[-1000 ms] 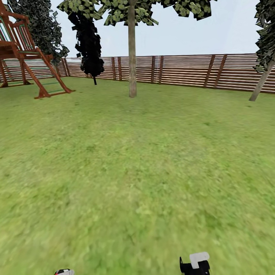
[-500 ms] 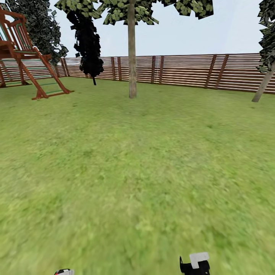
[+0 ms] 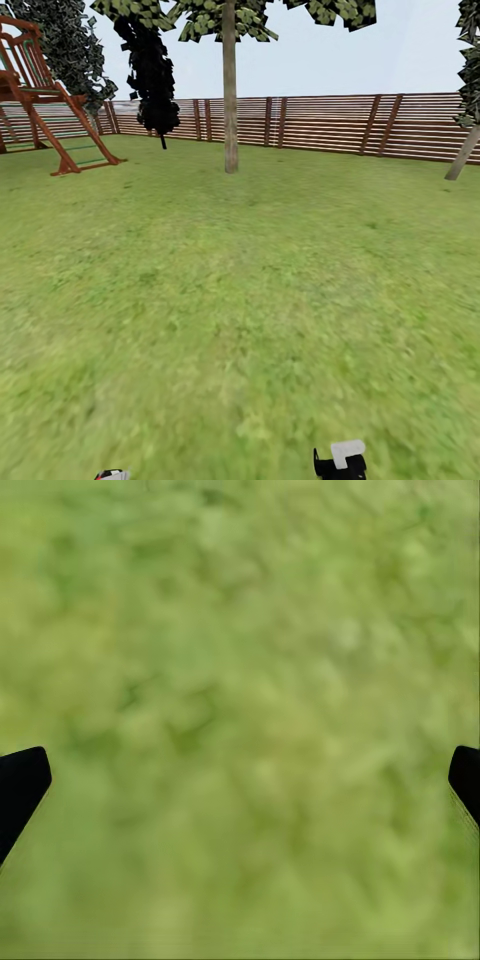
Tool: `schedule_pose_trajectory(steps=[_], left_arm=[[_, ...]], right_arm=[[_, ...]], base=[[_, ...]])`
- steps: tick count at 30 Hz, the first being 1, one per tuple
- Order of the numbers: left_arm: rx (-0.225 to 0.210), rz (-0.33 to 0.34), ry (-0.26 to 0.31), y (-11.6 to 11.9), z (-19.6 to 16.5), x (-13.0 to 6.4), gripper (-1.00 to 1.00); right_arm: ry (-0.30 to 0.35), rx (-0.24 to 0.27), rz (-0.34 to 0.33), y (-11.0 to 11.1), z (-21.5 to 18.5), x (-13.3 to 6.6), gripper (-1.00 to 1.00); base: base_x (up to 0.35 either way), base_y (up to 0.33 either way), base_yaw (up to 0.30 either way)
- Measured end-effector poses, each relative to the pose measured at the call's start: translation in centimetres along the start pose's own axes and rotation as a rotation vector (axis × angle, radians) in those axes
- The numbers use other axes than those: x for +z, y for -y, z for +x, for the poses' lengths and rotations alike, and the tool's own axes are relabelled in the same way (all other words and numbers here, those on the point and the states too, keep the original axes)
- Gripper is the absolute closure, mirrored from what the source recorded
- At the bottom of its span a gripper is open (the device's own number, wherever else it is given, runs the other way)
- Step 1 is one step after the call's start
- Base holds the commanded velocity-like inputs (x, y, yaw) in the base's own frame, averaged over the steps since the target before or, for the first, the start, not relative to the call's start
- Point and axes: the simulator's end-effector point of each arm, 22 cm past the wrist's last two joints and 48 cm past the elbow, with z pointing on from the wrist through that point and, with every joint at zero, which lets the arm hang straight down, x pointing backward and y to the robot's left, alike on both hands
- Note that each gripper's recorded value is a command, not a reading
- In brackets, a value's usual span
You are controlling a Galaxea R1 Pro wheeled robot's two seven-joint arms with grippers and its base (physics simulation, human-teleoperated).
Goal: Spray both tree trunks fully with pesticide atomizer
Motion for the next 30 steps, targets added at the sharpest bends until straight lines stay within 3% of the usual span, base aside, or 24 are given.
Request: schedule_pose_trajectory(steps=[30], left_arm=[[0.001, 0.002, 0.001, 0.13, 0.01, -0.01, 1.0]], right_arm=[[0.0, 0.0, 0.001, 0.03, 0.01, 0.0, -1.0]], base=[[0.339, 0.0, 0.0]])
